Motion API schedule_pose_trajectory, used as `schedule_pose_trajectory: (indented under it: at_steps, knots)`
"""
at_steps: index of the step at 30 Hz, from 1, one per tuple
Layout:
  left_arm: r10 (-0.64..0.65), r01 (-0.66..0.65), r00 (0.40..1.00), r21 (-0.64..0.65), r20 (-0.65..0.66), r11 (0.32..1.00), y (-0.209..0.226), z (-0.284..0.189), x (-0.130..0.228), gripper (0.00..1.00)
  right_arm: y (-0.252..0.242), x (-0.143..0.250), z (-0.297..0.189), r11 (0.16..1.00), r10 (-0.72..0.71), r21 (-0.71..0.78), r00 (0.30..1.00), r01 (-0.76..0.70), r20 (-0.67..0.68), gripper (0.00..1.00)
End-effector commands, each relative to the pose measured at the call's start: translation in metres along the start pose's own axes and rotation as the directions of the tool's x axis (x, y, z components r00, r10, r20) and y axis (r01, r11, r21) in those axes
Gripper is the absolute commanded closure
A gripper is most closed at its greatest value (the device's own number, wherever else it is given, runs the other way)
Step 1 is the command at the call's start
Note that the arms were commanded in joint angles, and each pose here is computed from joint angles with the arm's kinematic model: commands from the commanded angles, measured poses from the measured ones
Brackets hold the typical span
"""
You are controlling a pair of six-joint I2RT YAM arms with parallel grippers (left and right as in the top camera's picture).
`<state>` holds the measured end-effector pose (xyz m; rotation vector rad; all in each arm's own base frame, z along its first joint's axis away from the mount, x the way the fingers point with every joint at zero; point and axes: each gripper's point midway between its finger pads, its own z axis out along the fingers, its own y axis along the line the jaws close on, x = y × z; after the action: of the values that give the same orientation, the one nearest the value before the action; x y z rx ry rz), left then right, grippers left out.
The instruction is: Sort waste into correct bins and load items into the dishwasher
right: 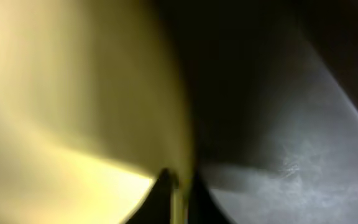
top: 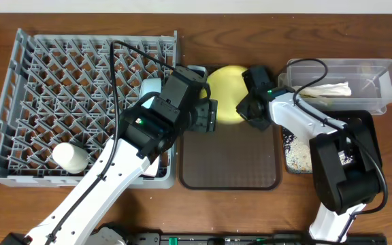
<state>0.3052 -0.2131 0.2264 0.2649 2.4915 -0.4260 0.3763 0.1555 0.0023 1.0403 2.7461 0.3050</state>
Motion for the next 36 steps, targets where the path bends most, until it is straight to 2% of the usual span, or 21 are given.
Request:
schedule_pose_trajectory:
  at_steps: [1,9,10,12,15,17,20,24,27,30,32,33,34,35,36]
  knots:
    - [0.02,-0.02,1.0,-0.015,0.017,1.0,0.002,-0.004,-0.004,0.24,-0.013,0.011,0.009,0.996,-0.073,0.037,0.996,0.075,-0.048,0.99]
    - [0.02,-0.02,1.0,-0.022,0.0,1.0,0.004,-0.004,0.0,0.23,0.0,-0.022,-0.063,0.965,-0.244,-0.081,0.968,0.249,0.062,0.99]
    - [0.021,-0.021,1.0,-0.022,0.0,1.0,0.004,-0.004,0.0,0.18,-0.002,-0.027,-0.075,0.958,-0.267,-0.089,0.96,0.273,0.08,0.99]
    - [0.02,-0.02,1.0,-0.022,0.001,1.0,0.004,-0.004,0.0,0.17,-0.004,-0.036,-0.099,0.927,-0.34,-0.131,0.934,0.353,0.108,0.99]
    - [0.02,-0.02,1.0,-0.018,0.01,1.0,0.003,-0.004,-0.002,0.15,0.005,-0.031,-0.135,0.801,-0.51,-0.283,0.849,0.527,0.137,0.99]
    - [0.02,-0.02,1.0,-0.014,0.019,1.0,0.002,-0.004,-0.004,0.13,0.007,-0.025,-0.156,0.724,-0.569,-0.37,0.807,0.582,0.155,0.99]
    - [0.019,-0.019,0.999,-0.007,0.034,1.0,0.0,-0.004,-0.008,0.12,0.005,-0.017,-0.18,0.632,-0.621,-0.46,0.763,0.624,0.181,0.99]
    - [0.019,-0.021,0.999,0.039,0.049,0.999,-0.008,-0.004,-0.012,0.11,0.005,0.004,-0.202,0.478,-0.707,-0.543,0.669,0.69,0.229,0.99]
    - [0.019,-0.021,0.998,0.046,0.055,0.999,-0.01,-0.005,-0.014,0.11,0.005,0.014,-0.208,0.412,-0.738,-0.571,0.627,0.71,0.247,0.99]
    - [0.019,-0.022,0.998,0.049,0.052,0.999,-0.01,-0.005,-0.013,0.11,0.011,0.027,-0.219,0.31,-0.76,-0.63,0.584,0.712,0.285,0.99]
    - [0.02,-0.023,0.999,0.082,0.042,0.996,-0.016,-0.005,-0.012,0.17,0.015,0.031,-0.224,0.272,-0.761,-0.652,0.573,0.708,0.304,0.99]
    - [0.02,-0.024,0.999,0.095,0.039,0.995,-0.018,-0.005,-0.011,0.26,0.015,0.031,-0.224,0.267,-0.76,-0.654,0.572,0.708,0.309,0.99]
    - [0.021,-0.024,0.999,0.103,0.037,0.994,-0.02,-0.005,-0.011,0.37,0.016,0.031,-0.225,0.261,-0.76,-0.655,0.57,0.709,0.313,0.99]
    - [0.021,-0.024,0.999,0.102,0.037,0.994,-0.02,-0.005,-0.011,0.52,0.017,0.03,-0.225,0.259,-0.76,-0.653,0.568,0.711,0.317,0.99]
    - [0.021,-0.025,0.999,0.102,0.038,0.994,-0.02,-0.005,-0.011,0.65,0.017,0.03,-0.225,0.259,-0.759,-0.652,0.567,0.713,0.319,0.94]
